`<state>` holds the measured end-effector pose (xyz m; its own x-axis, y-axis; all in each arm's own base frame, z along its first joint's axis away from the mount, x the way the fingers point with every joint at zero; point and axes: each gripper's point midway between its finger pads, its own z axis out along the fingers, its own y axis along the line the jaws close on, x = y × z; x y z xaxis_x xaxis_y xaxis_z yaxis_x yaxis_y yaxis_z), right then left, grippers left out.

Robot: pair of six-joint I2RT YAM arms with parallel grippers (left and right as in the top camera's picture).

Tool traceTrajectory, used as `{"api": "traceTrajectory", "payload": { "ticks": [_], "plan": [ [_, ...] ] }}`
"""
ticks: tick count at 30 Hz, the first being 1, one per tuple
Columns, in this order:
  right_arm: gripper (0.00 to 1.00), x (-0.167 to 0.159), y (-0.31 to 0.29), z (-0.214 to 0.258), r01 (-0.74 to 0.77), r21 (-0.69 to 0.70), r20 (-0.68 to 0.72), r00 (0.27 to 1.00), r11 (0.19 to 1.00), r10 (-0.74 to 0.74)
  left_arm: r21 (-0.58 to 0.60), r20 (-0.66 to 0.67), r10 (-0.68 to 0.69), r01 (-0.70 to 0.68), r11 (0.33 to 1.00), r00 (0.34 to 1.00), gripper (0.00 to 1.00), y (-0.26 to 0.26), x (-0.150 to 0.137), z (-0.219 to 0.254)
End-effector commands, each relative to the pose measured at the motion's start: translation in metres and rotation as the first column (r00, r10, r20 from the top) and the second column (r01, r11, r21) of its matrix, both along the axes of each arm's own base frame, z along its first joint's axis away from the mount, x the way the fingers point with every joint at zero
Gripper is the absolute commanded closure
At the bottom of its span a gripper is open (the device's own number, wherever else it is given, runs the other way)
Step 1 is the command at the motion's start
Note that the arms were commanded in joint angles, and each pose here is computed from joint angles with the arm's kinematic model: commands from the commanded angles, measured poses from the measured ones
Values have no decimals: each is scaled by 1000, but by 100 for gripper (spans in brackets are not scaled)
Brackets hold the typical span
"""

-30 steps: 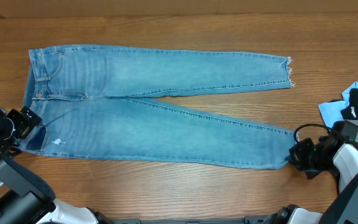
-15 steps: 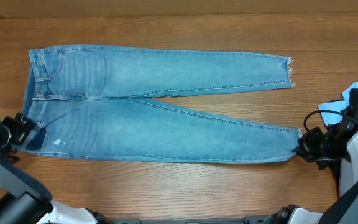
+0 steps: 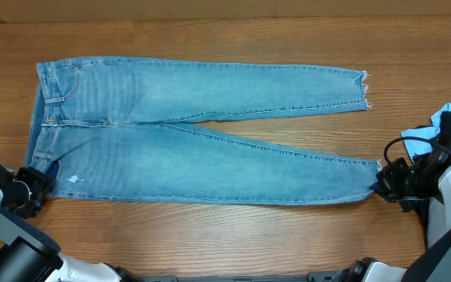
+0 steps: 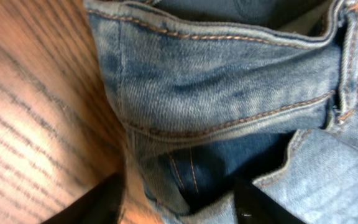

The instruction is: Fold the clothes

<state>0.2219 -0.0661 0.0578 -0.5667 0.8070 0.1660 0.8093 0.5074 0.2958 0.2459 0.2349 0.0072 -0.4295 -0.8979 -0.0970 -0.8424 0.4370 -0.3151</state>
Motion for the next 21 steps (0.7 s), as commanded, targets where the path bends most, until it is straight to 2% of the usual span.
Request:
{"api": "traceTrajectory", "payload": {
  "ticks": [1,6,10,16,21],
  "plan": [
    [96,8,-7,10,6,-31,34,999,999,-5,-14,14,-20,20,1000,1000,48,-9,1,-10],
    [96,8,-7,10,6,-31,34,999,1000,-5,-19,69,-29,30,999,997,70,-12,8,-13],
    [96,8,-7,10,6,-31,34,999,1000,-5,-61,133,-63,71,996,989,96,-22,17,-6],
    [96,8,-7,12,1,-32,35,999,999,0,-97,100,-55,65,993,993,96,-25,12,7],
    [96,12,-10,35,-29,-36,40,999,999,30,-101,96,-55,65,993,994,96,-23,14,52]
  ]
}}
